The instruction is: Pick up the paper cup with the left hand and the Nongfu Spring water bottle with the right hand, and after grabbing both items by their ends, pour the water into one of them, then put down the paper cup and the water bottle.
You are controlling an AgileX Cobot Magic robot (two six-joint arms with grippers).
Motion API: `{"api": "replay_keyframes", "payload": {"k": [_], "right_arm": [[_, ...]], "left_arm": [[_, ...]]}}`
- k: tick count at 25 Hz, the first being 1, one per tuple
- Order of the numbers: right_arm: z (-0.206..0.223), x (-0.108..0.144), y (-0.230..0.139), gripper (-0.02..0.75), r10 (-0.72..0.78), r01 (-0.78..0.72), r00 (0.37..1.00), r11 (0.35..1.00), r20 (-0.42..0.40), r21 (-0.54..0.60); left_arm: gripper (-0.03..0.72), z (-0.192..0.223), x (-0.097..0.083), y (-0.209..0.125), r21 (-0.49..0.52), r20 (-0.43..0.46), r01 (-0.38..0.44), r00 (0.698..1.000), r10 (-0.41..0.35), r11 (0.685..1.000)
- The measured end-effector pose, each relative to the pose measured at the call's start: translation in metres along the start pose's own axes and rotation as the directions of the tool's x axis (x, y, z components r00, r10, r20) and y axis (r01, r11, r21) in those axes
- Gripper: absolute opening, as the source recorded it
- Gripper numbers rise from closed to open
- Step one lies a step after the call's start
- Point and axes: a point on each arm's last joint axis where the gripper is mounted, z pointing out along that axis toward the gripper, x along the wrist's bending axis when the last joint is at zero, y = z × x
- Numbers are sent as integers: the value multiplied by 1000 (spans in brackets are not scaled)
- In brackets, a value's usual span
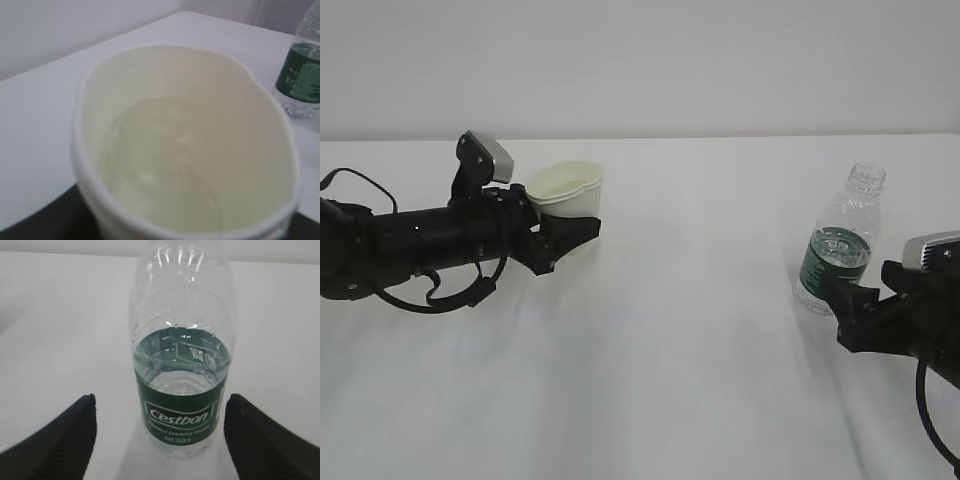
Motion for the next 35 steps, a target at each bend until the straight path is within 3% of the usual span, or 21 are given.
{"api": "replay_keyframes", "payload": {"k": [13, 19, 35], "right_arm": [[4, -1, 4, 594, -3, 3, 1000, 1000, 1, -17], [4, -1, 4, 594, -1, 1, 1000, 1000, 1, -17], [4, 0, 4, 594, 0, 0, 1000, 1000, -10, -17]], "left_arm": [[435, -12, 10, -6, -33, -107, 18, 994, -21, 999], [435, -25, 6, -19, -65, -200, 30, 979, -42, 997], [435, -51, 4, -44, -54, -410, 120, 902, -132, 991]]}}
